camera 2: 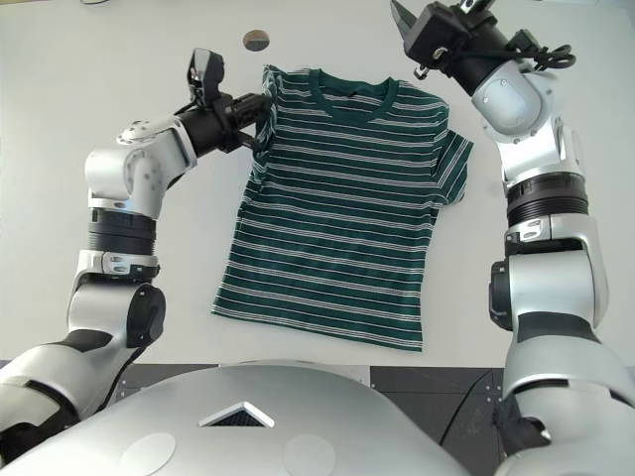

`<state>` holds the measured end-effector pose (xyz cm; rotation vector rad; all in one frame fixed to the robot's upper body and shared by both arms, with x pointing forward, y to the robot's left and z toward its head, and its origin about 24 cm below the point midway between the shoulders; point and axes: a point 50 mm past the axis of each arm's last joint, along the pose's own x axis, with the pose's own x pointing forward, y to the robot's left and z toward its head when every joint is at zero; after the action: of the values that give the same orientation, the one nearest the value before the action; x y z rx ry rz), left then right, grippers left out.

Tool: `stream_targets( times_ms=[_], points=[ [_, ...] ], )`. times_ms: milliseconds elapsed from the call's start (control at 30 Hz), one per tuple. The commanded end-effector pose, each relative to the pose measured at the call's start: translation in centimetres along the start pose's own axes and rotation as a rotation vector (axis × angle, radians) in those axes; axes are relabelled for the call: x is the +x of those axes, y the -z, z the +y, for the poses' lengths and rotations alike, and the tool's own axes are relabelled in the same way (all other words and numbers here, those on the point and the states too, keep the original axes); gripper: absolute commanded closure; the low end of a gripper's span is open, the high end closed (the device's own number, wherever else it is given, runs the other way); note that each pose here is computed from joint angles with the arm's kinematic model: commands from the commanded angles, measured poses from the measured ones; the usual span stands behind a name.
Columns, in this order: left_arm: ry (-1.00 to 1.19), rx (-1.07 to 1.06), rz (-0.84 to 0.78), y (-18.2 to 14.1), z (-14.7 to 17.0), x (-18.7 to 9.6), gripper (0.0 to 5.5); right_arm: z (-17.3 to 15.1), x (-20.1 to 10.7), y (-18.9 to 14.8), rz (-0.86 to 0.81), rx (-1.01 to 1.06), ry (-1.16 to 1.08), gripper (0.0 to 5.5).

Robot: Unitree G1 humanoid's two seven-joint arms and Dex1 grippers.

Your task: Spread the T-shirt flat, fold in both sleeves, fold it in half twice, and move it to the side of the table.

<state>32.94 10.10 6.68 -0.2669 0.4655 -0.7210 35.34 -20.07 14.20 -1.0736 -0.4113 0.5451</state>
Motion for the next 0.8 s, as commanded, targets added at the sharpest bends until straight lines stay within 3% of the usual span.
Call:
stream_targets(
  times_ms=[33,200,433,533,700,800],
  points=[
    [-0.025,-0.007,0.059,1.4,0.0,1.4,5.03,0.0,-0.5,0.2,0.011,0.026,-0.003,3.18],
    [-0.013,-0.059,0.063,2.6,0.3,2.0,4.20,0.1,-1.7,0.9,0.052,0.128,0.015,3.18],
    [0.123,-0.125,-0.059,1.7,-1.1,1.8,3.02,2.5,-9.4,6.4,0.525,0.938,-0.167,3.18],
    [0.206,-0.142,-0.114,1.1,-1.8,1.2,2.56,2.9,-11.5,7.1,0.631,1.137,-0.208,3.18],
    [0.277,-0.146,-0.254,-0.6,-1.3,-1.2,1.78,3.1,-11.5,7.3,0.689,1.236,-0.205,3.18],
    [0.267,-0.117,-0.324,-1.8,-0.5,-3.1,1.72,4.3,-11.8,8.1,0.762,1.232,-0.203,3.18]
  ],
)
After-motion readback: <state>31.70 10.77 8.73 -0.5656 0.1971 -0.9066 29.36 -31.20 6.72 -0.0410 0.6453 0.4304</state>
